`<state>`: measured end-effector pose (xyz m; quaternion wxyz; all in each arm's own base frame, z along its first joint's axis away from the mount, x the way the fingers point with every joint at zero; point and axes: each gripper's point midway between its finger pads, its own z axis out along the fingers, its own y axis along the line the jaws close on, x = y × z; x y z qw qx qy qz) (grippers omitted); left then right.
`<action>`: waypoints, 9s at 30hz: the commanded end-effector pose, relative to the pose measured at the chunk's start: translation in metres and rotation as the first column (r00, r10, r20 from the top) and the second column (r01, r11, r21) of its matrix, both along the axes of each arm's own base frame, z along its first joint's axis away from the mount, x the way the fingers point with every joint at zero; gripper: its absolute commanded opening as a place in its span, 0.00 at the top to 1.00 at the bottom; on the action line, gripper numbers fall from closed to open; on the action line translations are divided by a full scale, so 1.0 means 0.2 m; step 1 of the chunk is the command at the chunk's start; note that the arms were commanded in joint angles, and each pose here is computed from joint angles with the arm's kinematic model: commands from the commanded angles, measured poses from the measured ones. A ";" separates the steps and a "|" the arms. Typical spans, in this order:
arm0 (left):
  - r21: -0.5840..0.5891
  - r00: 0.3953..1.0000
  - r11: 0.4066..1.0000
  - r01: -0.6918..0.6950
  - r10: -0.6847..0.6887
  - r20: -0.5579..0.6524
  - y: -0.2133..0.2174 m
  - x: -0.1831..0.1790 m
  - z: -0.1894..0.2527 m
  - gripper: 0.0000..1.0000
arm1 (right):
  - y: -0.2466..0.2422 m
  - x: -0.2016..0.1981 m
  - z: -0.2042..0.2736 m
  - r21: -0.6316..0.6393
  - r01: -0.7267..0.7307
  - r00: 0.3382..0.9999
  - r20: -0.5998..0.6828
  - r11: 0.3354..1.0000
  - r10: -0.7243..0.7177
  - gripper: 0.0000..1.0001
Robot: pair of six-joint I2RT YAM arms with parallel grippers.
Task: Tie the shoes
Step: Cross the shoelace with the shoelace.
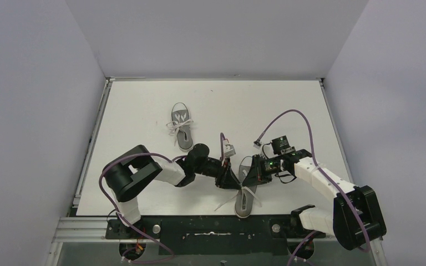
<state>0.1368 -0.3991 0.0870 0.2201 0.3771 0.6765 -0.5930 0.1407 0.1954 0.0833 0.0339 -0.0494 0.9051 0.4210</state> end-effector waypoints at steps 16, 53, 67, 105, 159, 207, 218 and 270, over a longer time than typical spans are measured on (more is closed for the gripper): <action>-0.026 0.999 1.000 -0.012 0.013 0.049 -0.04 0.07 0.05 0.98 | 0.00 0.05 0.10 -0.004 -0.014 0.997 0.079 1.000 0.014 0.75; 0.002 0.992 0.993 -0.114 0.114 -0.045 -0.02 0.19 0.04 1.00 | 0.06 0.06 0.14 0.029 -0.076 0.993 0.098 0.997 0.072 1.00; -0.047 0.991 0.997 -0.062 0.056 -0.120 -0.10 0.08 0.11 1.00 | 0.24 0.05 0.16 0.054 -0.060 0.993 0.106 0.997 0.055 1.00; -0.037 0.996 0.998 -0.060 0.057 -0.063 -0.11 0.07 0.09 1.00 | -0.01 0.09 0.09 -0.059 -0.031 0.999 0.038 0.998 0.033 0.86; -0.046 0.998 0.999 -0.020 0.017 -0.062 -0.11 0.05 0.10 1.00 | 0.08 0.03 0.06 -0.017 -0.076 0.997 0.025 0.997 0.076 0.86; -0.061 0.997 0.996 -0.057 0.053 -0.064 -0.02 0.05 0.12 0.85 | -0.03 0.05 0.07 -0.203 -0.027 0.994 0.098 0.979 0.047 1.00; -0.052 0.998 0.998 -0.043 0.040 -0.056 0.01 0.06 0.14 0.91 | -0.05 0.04 0.13 -0.212 -0.025 0.992 0.116 0.977 0.050 1.00; -0.018 0.993 1.000 0.004 -0.006 -0.114 -0.02 -0.04 0.13 1.00 | -0.07 -0.24 0.01 -0.361 -0.045 0.995 0.069 0.932 0.075 1.00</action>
